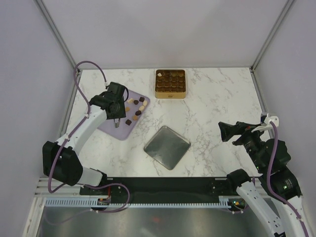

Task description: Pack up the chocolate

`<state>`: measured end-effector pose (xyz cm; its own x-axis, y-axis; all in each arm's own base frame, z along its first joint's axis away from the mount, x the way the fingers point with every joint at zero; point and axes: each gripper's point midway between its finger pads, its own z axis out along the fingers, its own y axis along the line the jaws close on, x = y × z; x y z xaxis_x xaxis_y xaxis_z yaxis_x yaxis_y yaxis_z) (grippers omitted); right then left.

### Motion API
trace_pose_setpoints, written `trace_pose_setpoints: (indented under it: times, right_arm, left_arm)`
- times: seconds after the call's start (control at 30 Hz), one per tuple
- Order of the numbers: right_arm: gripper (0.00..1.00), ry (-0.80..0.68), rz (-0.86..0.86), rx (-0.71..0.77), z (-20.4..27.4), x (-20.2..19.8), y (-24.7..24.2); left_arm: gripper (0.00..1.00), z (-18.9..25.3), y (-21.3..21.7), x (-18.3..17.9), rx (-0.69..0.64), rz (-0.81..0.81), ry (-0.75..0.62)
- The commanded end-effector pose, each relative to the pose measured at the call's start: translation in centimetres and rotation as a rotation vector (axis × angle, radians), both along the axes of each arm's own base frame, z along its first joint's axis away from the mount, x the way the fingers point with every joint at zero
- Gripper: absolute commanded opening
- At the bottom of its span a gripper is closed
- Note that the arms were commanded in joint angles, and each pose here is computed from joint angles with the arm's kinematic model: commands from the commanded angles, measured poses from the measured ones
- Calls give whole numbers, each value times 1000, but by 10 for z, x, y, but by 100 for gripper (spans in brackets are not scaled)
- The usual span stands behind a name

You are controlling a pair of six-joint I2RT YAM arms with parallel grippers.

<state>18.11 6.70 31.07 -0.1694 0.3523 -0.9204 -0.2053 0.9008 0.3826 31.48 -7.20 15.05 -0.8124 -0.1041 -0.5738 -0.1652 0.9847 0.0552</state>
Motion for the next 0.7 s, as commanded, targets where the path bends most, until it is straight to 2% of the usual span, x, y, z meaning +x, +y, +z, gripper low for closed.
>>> trace_pose_setpoints:
  times: [0.0,0.23,0.47,0.67]
  right_arm:
    - [94,-44,20,21,18,-6,1]
    - [94,-62,12,31,23,-10,-2]
    - [94,-71,12,35,26,-12,-2]
    - [94,-77,3,27,26,-13,-5]
  left_arm:
    - [51,8,3,8,-13,52,-49]
    - [52,-3,5,15,-65,108,-23]
    - [52,-20,-8,22,-120,88,5]
    - [52,-34,-5,26,-100,115,31]
